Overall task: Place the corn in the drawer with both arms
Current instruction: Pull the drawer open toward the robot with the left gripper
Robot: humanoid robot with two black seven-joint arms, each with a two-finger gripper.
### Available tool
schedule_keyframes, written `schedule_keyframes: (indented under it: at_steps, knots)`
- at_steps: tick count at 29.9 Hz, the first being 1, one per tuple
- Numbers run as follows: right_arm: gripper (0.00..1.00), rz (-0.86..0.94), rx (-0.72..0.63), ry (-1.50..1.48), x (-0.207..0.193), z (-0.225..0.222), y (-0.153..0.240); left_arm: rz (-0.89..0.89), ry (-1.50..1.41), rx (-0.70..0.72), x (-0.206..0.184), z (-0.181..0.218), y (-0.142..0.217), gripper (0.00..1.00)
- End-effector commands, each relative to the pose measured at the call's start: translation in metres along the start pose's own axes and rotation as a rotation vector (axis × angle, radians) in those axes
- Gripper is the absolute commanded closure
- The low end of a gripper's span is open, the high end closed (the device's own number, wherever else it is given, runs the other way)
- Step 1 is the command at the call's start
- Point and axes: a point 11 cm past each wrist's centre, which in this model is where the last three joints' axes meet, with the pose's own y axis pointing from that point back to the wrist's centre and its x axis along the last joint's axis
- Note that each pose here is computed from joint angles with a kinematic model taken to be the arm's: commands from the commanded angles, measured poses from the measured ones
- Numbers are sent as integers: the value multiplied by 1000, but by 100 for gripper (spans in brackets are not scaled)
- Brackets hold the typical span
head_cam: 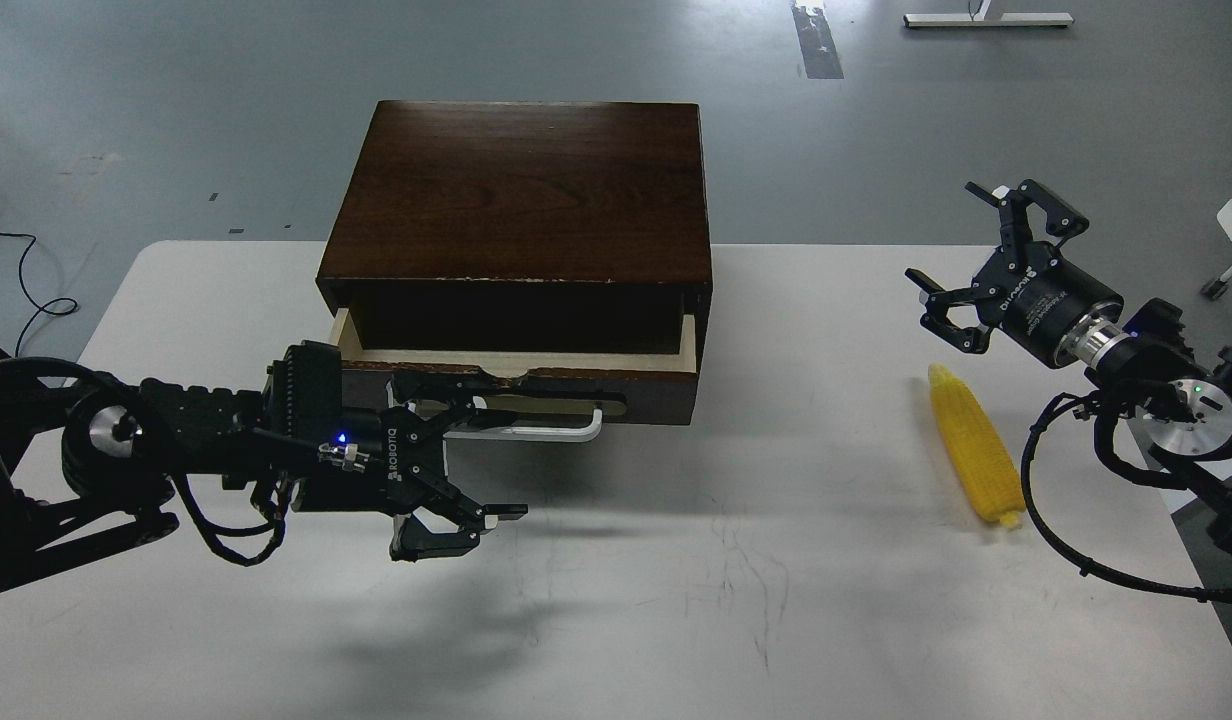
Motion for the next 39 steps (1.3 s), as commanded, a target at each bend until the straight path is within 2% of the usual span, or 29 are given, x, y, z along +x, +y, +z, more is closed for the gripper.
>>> schedule_keyframes:
  at_steps: [1,33,39]
  knots:
    - [0,-2,1,-2,-1,0,-1,3,6,-8,0,5,2,17]
    - [0,8,2,-1,2,0,0,34,25,-65,6,31,2,16]
    - [0,8,2,-1,2,0,0,22,51,-57,-3,34,7,8]
